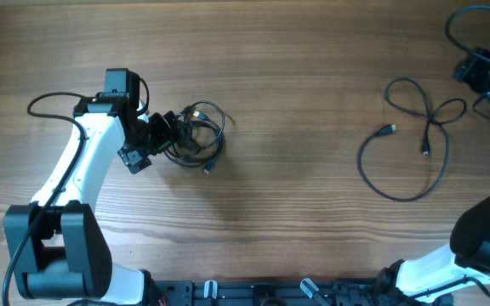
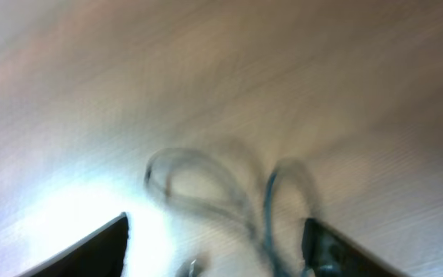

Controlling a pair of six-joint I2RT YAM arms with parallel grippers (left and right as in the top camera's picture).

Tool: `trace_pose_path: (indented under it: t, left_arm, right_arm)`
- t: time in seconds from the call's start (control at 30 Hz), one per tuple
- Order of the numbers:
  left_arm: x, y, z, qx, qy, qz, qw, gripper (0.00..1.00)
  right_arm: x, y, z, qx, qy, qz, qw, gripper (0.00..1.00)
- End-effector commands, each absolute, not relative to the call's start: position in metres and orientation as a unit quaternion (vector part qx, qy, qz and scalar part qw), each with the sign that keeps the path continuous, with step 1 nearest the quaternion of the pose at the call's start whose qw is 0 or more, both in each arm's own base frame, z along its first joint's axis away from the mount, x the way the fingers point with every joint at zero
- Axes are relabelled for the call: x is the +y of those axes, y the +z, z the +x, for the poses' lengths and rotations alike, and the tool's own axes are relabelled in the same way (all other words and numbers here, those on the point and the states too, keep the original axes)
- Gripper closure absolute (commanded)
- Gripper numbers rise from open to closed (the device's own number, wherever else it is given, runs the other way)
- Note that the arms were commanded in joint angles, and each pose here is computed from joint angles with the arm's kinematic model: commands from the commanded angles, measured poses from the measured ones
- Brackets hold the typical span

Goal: Untangle cables

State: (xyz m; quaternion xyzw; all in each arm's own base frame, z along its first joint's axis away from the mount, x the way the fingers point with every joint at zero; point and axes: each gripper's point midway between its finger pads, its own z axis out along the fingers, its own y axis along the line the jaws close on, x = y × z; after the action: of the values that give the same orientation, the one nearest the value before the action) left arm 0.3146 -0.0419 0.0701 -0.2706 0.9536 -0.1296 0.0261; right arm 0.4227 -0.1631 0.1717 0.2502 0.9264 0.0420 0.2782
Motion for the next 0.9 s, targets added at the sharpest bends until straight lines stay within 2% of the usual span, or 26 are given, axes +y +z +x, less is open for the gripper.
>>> trace_pose_path:
  t: [0.0,0.03,0.17,0.27,0.3,0.37,0.4,0.5,0.53,0.57,0.6,0.7,0.87]
  left_arm:
    - [-0.041,0.070,0.316,0.953,-0.132,-0.270,0.027,0.00]
    - [-0.041,0.070,0.316,0.953,-0.132,-0.270,0.028,0.00]
    - [-0.041,0.070,0.317,0.953,-0.132,-0.269,0.029,0.00]
    - [-0.041,0.070,0.317,0.953,-0.132,-0.269,0.029,0.00]
    - [-0.041,0.070,0.317,0.954,-0.131,-0.270,0.029,0.00]
    - [-0.041,0.070,0.317,0.954,-0.131,-0.270,0.030,0.00]
    - [-0.041,0.070,0.317,0.954,-0.131,-0.270,0.030,0.00]
    - [-0.041,0.070,0.317,0.954,-0.131,-0.270,0.029,0.00]
    - [-0.041,0.070,0.317,0.954,-0.131,-0.270,0.029,0.00]
    - [-0.041,0.070,0.317,0.954,-0.131,-0.270,0.030,0.00]
    - [-0.041,0.070,0.317,0.954,-0.131,-0.270,0.030,0.00]
    - [-0.041,0.070,0.317,0.954,-0.131,-0.270,0.029,0.00]
    - [-0.041,0.070,0.316,0.954,-0.130,-0.270,0.027,0.00]
  right_arm:
    - [-0.106,0.144,0.403,0.951,0.089,0.225,0.193,0.03]
    - [-0.088,0.130,0.394,0.954,0.088,0.235,0.162,0.00]
    - [-0.034,0.097,0.385,0.965,0.123,0.192,0.126,0.01]
    - [-0.048,0.057,0.351,0.958,0.028,0.276,0.074,0.15]
    - [-0.051,0.041,0.342,0.957,0.011,0.282,0.070,0.23]
    - [-0.051,0.019,0.340,0.956,0.014,0.281,0.085,0.57]
    - [-0.051,0.010,0.343,0.954,0.016,0.280,0.105,0.65]
    - [-0.054,-0.010,0.353,0.947,0.018,0.279,0.161,0.60]
    - [-0.059,-0.013,0.355,0.943,0.009,0.280,0.179,0.64]
    - [-0.070,-0.012,0.356,0.939,-0.019,0.285,0.191,0.91]
    - [-0.082,-0.009,0.359,0.933,-0.050,0.291,0.206,0.96]
    - [-0.121,0.003,0.360,0.909,-0.137,0.316,0.237,0.96]
    - [-0.184,0.023,0.370,0.874,-0.151,0.352,0.298,0.96]
